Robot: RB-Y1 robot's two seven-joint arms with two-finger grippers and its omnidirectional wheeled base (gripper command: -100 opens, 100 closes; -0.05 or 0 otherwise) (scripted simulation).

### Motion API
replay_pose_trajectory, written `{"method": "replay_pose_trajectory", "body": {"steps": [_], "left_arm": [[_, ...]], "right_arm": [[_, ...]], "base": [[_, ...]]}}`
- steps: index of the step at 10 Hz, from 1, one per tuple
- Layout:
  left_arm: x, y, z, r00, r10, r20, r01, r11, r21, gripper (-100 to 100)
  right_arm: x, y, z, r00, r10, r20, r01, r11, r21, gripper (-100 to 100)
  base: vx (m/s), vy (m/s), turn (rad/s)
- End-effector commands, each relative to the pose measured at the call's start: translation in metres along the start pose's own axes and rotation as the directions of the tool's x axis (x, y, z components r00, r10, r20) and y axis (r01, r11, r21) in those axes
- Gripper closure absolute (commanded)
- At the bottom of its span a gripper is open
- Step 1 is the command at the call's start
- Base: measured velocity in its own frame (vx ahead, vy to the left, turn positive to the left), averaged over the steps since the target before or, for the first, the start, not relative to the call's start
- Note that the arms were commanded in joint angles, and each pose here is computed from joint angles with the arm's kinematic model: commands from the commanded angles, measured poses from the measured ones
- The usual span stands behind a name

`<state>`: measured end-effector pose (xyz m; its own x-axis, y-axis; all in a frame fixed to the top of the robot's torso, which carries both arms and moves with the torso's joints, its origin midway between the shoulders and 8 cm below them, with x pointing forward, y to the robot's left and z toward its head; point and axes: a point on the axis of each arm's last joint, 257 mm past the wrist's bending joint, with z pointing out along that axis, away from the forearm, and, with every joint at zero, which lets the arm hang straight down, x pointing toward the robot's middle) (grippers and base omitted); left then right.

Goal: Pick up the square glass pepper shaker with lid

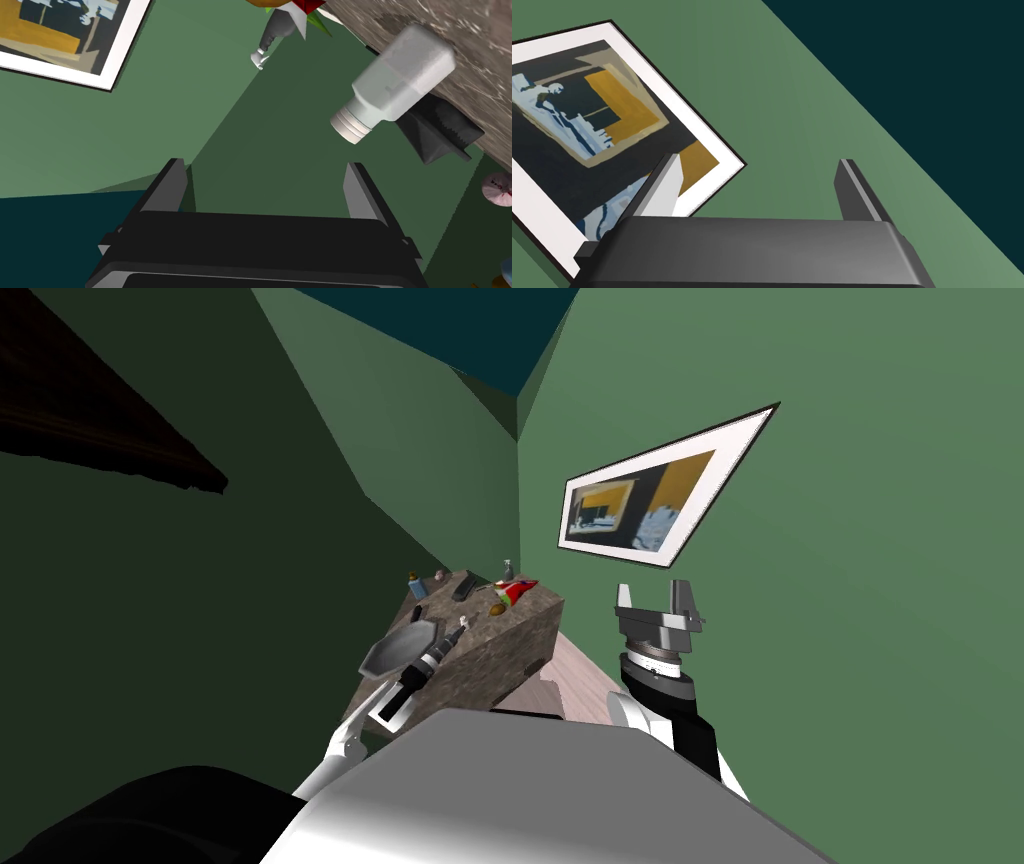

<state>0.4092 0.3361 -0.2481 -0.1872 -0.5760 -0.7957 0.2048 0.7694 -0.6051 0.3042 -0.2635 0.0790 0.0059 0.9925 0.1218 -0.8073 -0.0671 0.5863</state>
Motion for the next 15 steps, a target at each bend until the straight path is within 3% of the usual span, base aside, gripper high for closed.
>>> {"method": "replay_pose_trajectory", "body": {"steps": [1, 6, 8, 9, 10, 11, 13, 14, 15], "left_arm": [[0.001, 0.018, -0.002, 0.998, 0.049, -0.039, -0.05, 0.998, -0.031, -100], [0.005, 0.063, -0.017, 0.976, 0.167, -0.142, -0.181, 0.979, -0.094, -100], [0.004, 0.083, -0.026, 0.957, 0.217, -0.191, -0.242, 0.963, -0.117, -100], [0.004, 0.076, -0.023, 0.963, 0.203, -0.177, -0.225, 0.968, -0.109, -100], [0.004, 0.077, -0.024, 0.962, 0.206, -0.179, -0.228, 0.967, -0.111, 0], [-0.002, 0.085, -0.018, 0.965, 0.203, -0.167, -0.226, 0.965, -0.135, -100], [-0.01, 0.096, -0.011, 0.968, 0.198, -0.152, -0.223, 0.961, -0.165, -100], [-0.006, 0.092, -0.014, 0.967, 0.201, -0.157, -0.224, 0.963, -0.152, -100], [-0.007, 0.093, -0.014, 0.967, 0.2, -0.156, -0.224, 0.962, -0.155, 100]], "right_arm": [[0.0, 0.0, 0.0, 1.0, 0.0, 0.0, 0.0, 1.0, 0.0, 0], [0.0, 0.0, 0.0, 1.0, 0.0, 0.0, 0.0, 1.0, 0.0, 0], [0.0, 0.0, 0.0, 1.0, 0.0, 0.0, 0.0, 1.0, 0.0, 0], [0.0, 0.0, 0.0, 1.0, 0.0, 0.0, 0.0, 1.0, 0.0, 0], [0.0, 0.0, 0.0, 1.0, 0.0, 0.0, 0.0, 1.0, 0.0, 0], [0.0, 0.0, 0.0, 1.0, 0.0, 0.0, 0.0, 1.0, 0.0, 0], [0.0, 0.0, 0.0, 1.0, 0.0, 0.0, 0.0, 1.0, 0.0, 0], [0.0, 0.0, 0.0, 1.0, 0.0, 0.0, 0.0, 1.0, 0.0, 0], [0.0, 0.0, 0.0, 1.0, 0.0, 0.0, 0.0, 1.0, 0.0, 0]], "base": [[0.022, 0.065, -0.222], [0.025, 0.057, -0.209], [0.006, 0.06, -0.189], [-0.017, 0.015, -0.042], [0.0, 0.0, 0.0], [-0.03, -0.004, -0.219], [-0.055, 0.0, -0.188], [-0.024, -0.002, -0.042], [-0.004, 0.002, 0.018]]}}
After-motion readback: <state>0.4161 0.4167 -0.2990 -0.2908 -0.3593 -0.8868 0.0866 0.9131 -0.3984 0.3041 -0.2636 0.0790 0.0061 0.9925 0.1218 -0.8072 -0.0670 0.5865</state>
